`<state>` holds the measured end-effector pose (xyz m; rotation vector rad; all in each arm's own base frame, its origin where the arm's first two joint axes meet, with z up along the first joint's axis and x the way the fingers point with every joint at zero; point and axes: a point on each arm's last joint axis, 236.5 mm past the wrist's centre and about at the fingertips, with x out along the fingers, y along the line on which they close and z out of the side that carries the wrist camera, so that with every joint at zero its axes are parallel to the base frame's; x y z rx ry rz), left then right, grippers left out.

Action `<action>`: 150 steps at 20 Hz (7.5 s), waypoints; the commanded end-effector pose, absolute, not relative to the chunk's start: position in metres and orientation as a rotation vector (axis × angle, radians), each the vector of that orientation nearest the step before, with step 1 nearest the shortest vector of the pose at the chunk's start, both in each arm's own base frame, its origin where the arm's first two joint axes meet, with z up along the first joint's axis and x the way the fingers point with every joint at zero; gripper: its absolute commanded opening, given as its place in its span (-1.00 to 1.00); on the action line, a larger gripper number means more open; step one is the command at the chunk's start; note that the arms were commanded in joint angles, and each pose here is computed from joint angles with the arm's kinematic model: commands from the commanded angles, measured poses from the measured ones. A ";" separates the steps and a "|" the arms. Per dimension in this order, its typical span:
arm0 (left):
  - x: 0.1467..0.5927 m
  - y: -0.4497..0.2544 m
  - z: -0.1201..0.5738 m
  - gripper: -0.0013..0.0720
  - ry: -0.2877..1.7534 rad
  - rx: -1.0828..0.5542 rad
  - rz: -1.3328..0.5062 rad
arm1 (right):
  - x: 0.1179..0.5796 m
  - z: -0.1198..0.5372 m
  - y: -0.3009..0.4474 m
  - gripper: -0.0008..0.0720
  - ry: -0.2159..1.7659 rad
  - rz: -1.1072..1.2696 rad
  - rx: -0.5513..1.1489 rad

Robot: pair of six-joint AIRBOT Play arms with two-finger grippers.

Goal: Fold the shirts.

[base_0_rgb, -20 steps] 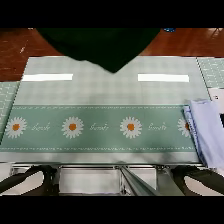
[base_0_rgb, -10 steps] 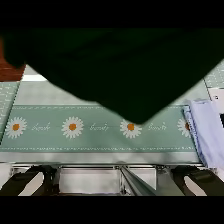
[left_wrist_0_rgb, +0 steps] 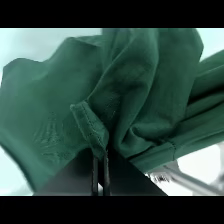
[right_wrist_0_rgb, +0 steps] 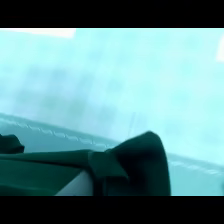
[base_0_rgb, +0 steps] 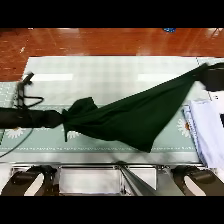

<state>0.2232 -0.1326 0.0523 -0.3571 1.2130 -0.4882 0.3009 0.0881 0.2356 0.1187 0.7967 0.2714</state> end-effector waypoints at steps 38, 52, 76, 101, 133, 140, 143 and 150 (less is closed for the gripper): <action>0.289 -0.141 -0.065 -0.91 1.417 -0.552 -0.744 | 0.158 -0.088 0.090 0.14 1.578 0.151 0.753; 0.298 -0.139 -0.047 -0.91 1.396 -0.547 -0.780 | 0.270 -0.070 0.215 -0.91 1.432 0.496 0.704; 0.208 -0.104 0.472 -0.92 0.191 0.118 -0.476 | 0.177 0.473 0.078 -0.91 0.231 0.347 -0.006; 0.522 -0.120 -0.006 -0.49 1.166 -0.387 -0.345 | 0.550 0.039 0.094 -0.91 1.032 0.278 0.506; 0.205 -0.152 -0.099 0.42 1.255 -0.971 -0.222 | 0.326 0.010 -0.006 0.14 1.069 0.149 0.856; 0.209 -0.175 -0.119 -0.36 1.232 -0.870 -0.199 | 0.328 0.014 -0.003 0.14 1.059 0.154 0.890; 0.224 -0.170 -0.108 -0.91 1.200 -0.878 -0.216 | 0.320 0.006 -0.016 0.14 1.087 0.114 0.860; 0.258 -0.165 -0.065 -0.91 1.131 -0.906 -0.314 | 0.232 -0.057 -0.017 0.14 1.450 -0.027 0.847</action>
